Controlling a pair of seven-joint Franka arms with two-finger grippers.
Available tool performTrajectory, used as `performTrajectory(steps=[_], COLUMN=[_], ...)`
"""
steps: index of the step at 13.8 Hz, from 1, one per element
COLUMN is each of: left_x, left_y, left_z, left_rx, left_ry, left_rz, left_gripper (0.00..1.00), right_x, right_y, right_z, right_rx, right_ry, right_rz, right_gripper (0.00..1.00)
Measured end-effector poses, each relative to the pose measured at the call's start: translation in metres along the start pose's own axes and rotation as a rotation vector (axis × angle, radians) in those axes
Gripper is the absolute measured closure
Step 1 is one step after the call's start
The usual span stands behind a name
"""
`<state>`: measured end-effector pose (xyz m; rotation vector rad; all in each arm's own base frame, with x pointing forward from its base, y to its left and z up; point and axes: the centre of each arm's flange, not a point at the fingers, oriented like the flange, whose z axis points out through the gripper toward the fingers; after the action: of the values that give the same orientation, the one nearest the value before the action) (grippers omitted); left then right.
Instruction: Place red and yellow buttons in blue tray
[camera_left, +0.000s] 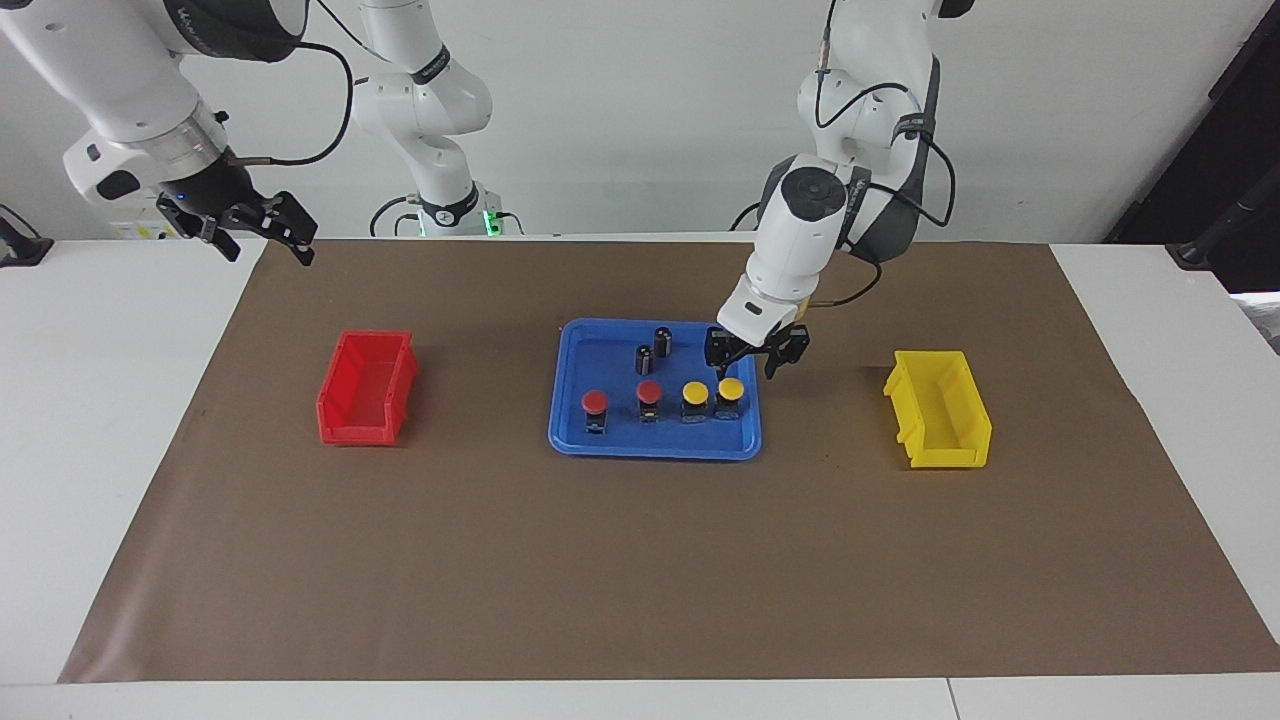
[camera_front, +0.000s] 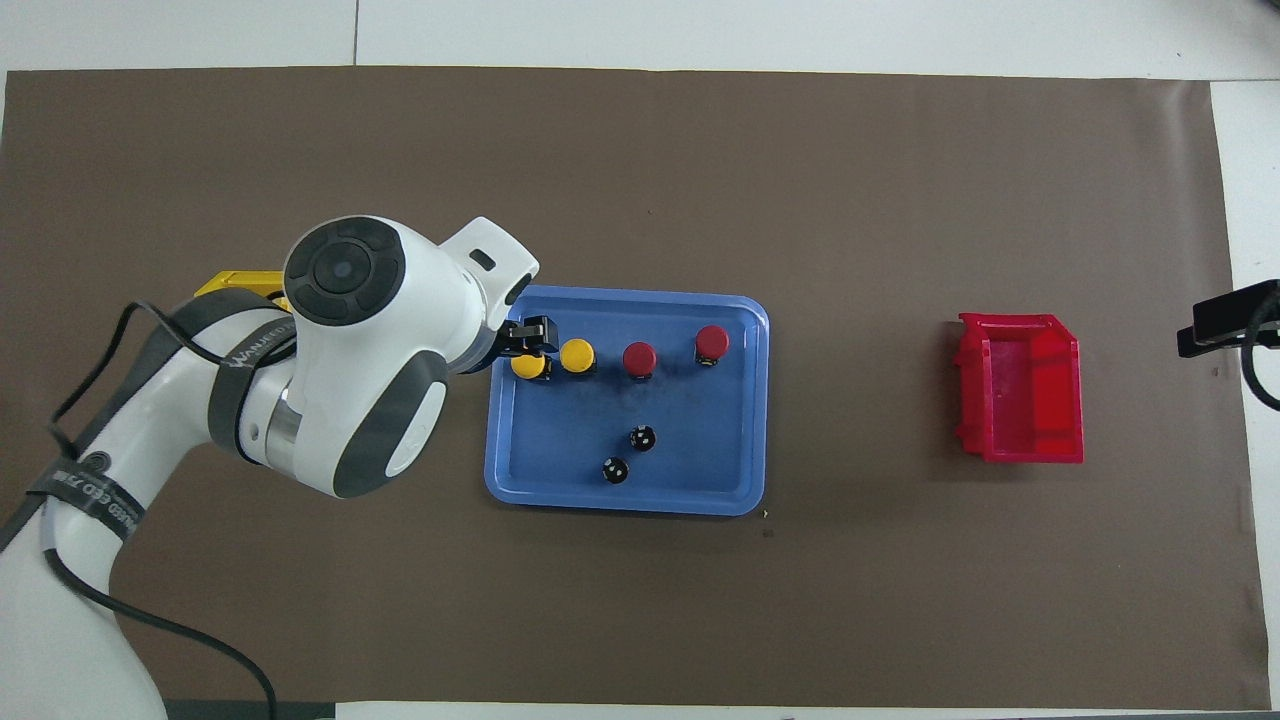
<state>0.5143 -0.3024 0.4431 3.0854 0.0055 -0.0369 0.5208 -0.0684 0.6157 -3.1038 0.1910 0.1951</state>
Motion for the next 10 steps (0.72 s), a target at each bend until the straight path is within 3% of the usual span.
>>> performTrajectory(steps=[4, 7, 10], left_x=[0.032, 0.036, 0.031], left_y=[-0.074, -0.150, -0.210], left_z=[-0.074, -0.115, -0.145], left_rx=[0.035, 0.039, 0.036], left_ry=[0.013, 0.010, 0.010], left_rz=[0.004, 0.082, 0.065], left_gripper=[0.00, 0.00, 0.00], right_x=[0.000, 0.000, 0.000], right_y=[0.004, 0.004, 0.000], right_z=[0.001, 0.001, 0.001], right_rx=[0.001, 0.001, 0.000], right_ry=[-0.001, -0.002, -0.002], right_rz=[0.007, 0.007, 0.000], right_gripper=[0.00, 0.00, 0.00])
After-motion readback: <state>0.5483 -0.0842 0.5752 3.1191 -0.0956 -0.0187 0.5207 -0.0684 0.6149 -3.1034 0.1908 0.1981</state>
